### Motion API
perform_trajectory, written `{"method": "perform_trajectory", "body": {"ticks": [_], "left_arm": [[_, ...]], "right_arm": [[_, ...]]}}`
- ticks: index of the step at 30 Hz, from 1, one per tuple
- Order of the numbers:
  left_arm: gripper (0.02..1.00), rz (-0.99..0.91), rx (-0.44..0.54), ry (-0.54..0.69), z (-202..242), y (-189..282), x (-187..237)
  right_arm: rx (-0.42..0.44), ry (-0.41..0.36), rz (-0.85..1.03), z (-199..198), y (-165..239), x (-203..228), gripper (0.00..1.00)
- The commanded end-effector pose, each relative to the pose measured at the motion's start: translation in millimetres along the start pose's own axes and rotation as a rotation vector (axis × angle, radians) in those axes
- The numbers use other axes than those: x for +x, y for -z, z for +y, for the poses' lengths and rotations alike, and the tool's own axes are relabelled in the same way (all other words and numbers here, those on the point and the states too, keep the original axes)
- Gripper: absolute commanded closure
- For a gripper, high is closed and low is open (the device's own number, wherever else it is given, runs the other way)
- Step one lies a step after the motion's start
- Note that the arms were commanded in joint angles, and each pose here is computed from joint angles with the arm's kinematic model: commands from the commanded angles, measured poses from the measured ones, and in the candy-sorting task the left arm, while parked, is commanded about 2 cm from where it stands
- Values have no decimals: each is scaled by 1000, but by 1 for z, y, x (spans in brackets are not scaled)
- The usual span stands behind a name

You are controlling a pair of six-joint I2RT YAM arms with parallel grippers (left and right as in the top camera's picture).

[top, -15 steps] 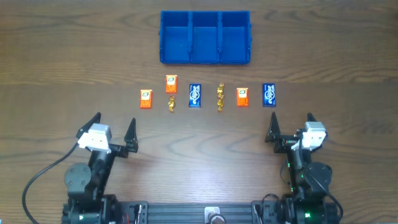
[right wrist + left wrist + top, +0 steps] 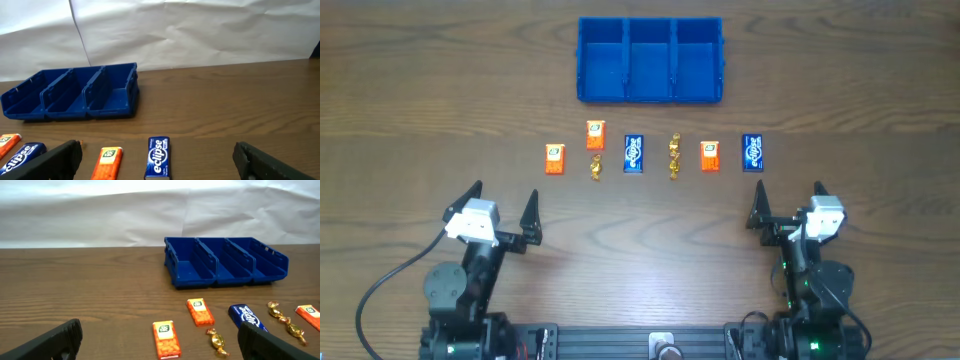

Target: Sort Candies Into Trays

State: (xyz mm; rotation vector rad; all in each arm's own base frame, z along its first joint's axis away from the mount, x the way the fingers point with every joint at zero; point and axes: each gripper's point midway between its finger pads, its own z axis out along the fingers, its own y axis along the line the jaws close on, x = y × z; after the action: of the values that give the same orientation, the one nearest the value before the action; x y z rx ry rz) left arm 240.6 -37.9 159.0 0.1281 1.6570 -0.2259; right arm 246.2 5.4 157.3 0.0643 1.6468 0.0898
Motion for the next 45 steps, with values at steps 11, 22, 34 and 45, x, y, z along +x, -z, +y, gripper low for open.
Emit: {"method": "perform_trajectory", "body": {"ticks": [11, 22, 34, 45], "left_arm": [[20, 44, 10, 12, -1, -1, 16], [20, 44, 10, 12, -1, -1, 16], [20, 44, 10, 11, 0, -1, 16], [20, 75, 23, 56, -7, -1, -23]], "right_arm": [[1, 6, 1, 0, 0, 1, 1], [1, 6, 1, 0, 0, 1, 1], [1, 6, 1, 0, 0, 1, 1], [1, 6, 1, 0, 0, 1, 1]]}}
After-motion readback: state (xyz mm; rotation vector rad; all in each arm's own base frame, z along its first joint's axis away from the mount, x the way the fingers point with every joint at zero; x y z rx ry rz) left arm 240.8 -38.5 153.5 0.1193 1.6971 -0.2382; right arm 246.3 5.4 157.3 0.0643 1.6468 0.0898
